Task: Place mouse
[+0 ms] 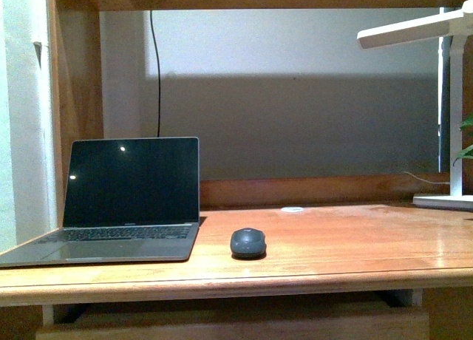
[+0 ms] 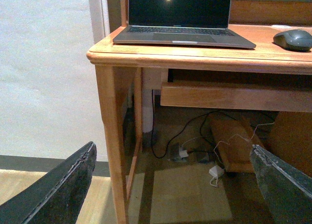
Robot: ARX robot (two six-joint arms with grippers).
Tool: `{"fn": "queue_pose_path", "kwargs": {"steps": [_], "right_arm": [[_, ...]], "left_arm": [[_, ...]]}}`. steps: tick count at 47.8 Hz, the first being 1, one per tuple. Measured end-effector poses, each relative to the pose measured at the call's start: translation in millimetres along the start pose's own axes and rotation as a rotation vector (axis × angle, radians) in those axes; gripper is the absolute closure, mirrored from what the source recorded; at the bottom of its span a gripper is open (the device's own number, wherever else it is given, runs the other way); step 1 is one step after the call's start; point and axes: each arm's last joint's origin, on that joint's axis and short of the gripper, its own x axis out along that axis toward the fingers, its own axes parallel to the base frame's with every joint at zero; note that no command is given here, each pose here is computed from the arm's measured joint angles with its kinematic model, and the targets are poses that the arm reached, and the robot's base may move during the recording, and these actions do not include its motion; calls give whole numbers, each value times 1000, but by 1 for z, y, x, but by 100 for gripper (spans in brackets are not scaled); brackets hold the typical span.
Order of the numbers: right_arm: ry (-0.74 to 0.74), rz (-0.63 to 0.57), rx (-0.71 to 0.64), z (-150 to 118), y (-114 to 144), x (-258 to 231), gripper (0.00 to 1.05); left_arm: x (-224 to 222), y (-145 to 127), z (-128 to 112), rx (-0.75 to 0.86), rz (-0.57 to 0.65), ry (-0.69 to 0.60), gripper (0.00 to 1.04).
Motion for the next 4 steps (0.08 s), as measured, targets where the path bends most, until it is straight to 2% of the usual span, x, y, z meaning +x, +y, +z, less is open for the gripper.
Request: {"fn": "queue_pose_path", "kwargs": {"steps": [4], "right_arm": [[0, 0, 0, 0, 0, 0, 7]], "left_arm": [[0, 0, 0, 0, 0, 0, 8]]}}
